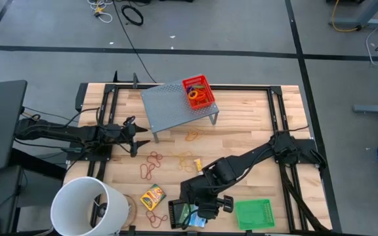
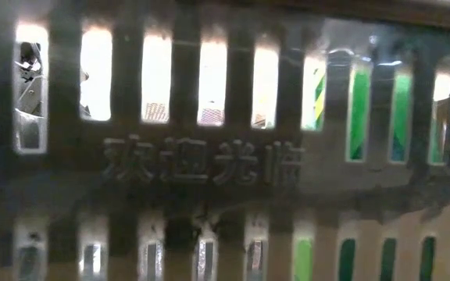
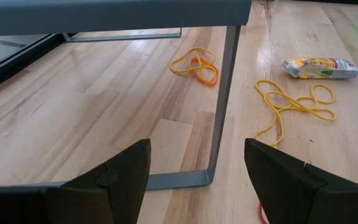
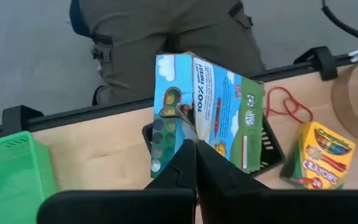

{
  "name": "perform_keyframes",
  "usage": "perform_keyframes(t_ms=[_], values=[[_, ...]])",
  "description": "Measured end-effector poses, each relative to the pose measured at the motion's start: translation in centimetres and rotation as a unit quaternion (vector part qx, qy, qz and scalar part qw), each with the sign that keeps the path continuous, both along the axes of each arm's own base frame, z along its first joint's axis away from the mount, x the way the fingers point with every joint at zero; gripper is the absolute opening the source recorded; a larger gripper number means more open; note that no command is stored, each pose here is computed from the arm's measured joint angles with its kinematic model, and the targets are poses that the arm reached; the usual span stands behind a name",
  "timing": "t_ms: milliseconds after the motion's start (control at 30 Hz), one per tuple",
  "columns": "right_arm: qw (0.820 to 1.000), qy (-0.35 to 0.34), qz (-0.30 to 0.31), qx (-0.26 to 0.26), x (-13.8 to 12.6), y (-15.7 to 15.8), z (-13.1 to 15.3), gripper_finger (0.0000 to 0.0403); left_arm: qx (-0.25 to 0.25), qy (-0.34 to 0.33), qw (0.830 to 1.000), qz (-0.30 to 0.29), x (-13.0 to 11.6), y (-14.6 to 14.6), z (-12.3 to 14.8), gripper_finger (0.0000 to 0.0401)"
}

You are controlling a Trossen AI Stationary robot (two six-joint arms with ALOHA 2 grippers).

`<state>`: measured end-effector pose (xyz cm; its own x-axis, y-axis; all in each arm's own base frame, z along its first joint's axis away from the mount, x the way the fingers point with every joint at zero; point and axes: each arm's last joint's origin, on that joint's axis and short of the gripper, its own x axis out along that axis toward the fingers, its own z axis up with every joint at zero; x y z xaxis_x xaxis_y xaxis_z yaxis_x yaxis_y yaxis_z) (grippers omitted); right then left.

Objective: Pick & Place Office Desk Supplies
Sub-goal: Put the right yellow crayon box into the black bin

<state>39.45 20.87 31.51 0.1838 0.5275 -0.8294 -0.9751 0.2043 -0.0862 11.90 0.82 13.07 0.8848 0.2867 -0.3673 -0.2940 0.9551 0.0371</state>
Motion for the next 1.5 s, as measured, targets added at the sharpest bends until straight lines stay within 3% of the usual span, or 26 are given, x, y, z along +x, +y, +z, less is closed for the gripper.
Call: perform_keyframes(t_ms=[467, 967, 1500], values=[[1.0, 0.007, 0.013, -0.021, 1.9, -1.0, -2.7, 0.0, 0.0, 0.0, 1.0, 0.0, 0.0, 0.0, 0.0, 0.0262], [0.998, 0.044, 0.016, -0.047, 1.6, -1.2, -3.7, 0.0, 0.001, 0.013, 1.0, 0.0, 0.1, 0.0, -0.3, 0.0262], [0.999, 0.049, 0.019, -0.008, 1.7, -0.9, -3.5, 0.0, 0.002, 0.018, 1.0, 0.004, 0.1, 0.0, -0.4, 0.0262]])
